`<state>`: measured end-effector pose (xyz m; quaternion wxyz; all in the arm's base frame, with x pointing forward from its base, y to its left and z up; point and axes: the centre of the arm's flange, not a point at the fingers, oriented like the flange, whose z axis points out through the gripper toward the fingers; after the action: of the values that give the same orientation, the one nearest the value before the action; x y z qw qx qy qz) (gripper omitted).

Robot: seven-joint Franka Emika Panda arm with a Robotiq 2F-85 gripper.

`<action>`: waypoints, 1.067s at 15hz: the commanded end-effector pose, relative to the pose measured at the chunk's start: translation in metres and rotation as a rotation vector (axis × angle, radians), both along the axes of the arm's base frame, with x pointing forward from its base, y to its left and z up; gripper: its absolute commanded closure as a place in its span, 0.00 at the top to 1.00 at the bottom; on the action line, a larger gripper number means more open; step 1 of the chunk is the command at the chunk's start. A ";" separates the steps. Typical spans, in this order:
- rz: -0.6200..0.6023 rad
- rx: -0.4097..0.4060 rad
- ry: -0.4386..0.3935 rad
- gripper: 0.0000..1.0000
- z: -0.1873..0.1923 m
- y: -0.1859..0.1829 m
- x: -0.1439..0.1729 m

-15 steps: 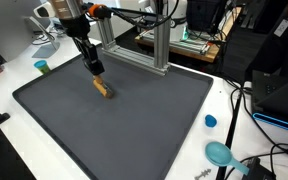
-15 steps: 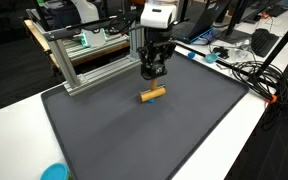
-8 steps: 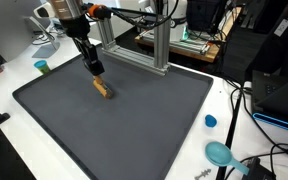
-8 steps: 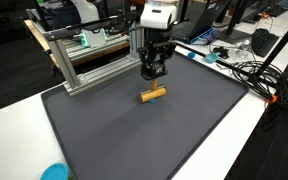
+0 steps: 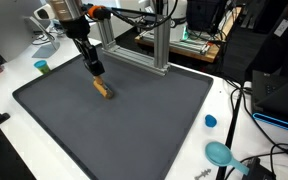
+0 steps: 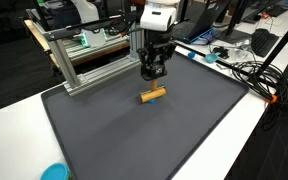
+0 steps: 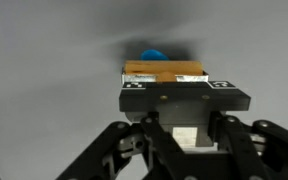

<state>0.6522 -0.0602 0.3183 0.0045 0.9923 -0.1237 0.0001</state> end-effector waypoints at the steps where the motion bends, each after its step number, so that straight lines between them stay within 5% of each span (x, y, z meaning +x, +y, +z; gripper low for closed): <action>1: -0.004 0.029 0.100 0.22 -0.036 -0.002 0.009; 8: -0.025 0.112 0.150 0.22 -0.046 -0.017 0.026; 16: -0.014 0.208 0.036 0.22 -0.045 -0.039 0.038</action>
<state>0.6756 -0.1035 0.3104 -0.0648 0.9880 -0.1355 -0.0371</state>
